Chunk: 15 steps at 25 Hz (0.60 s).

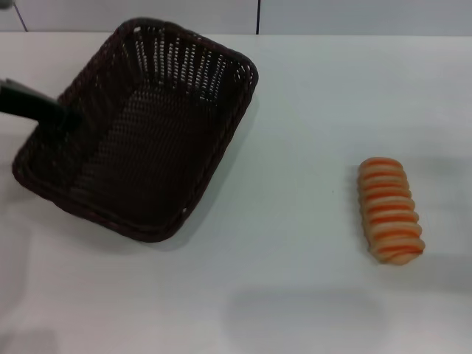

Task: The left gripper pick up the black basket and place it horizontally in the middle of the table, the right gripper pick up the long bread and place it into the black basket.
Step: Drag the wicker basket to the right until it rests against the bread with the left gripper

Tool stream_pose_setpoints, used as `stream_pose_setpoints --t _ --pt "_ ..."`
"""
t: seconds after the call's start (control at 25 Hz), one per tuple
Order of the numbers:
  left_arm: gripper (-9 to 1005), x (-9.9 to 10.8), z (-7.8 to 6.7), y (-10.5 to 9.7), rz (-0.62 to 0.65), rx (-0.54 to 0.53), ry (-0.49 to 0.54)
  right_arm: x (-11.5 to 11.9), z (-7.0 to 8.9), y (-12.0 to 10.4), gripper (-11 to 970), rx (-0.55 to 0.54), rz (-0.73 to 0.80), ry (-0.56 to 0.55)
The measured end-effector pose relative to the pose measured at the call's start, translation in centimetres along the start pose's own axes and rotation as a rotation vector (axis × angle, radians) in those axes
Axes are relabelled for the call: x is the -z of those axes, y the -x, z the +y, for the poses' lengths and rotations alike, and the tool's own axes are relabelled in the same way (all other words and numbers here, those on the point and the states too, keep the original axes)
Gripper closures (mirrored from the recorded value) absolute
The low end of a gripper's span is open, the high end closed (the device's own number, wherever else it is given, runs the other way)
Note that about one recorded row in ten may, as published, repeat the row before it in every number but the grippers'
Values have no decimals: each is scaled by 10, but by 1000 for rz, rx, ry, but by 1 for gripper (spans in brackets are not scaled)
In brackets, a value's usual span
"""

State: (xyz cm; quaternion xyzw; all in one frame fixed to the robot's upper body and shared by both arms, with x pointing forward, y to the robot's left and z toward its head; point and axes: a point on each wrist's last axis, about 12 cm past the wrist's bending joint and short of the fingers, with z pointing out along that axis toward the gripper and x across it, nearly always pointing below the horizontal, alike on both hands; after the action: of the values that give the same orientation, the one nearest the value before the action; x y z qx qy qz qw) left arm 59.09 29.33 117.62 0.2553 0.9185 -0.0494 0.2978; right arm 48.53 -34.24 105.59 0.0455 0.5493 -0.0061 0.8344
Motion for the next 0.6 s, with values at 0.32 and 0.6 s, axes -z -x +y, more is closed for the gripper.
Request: stream_pose_setpoints --t 0.32,0.6 --pt "783 33 14 27 -107 -135 -114 4 -2 1 266 3 0 -7" --pt "796 60 15 51 -216 -238 -326 9 -6 2 266 4 -4 -26"
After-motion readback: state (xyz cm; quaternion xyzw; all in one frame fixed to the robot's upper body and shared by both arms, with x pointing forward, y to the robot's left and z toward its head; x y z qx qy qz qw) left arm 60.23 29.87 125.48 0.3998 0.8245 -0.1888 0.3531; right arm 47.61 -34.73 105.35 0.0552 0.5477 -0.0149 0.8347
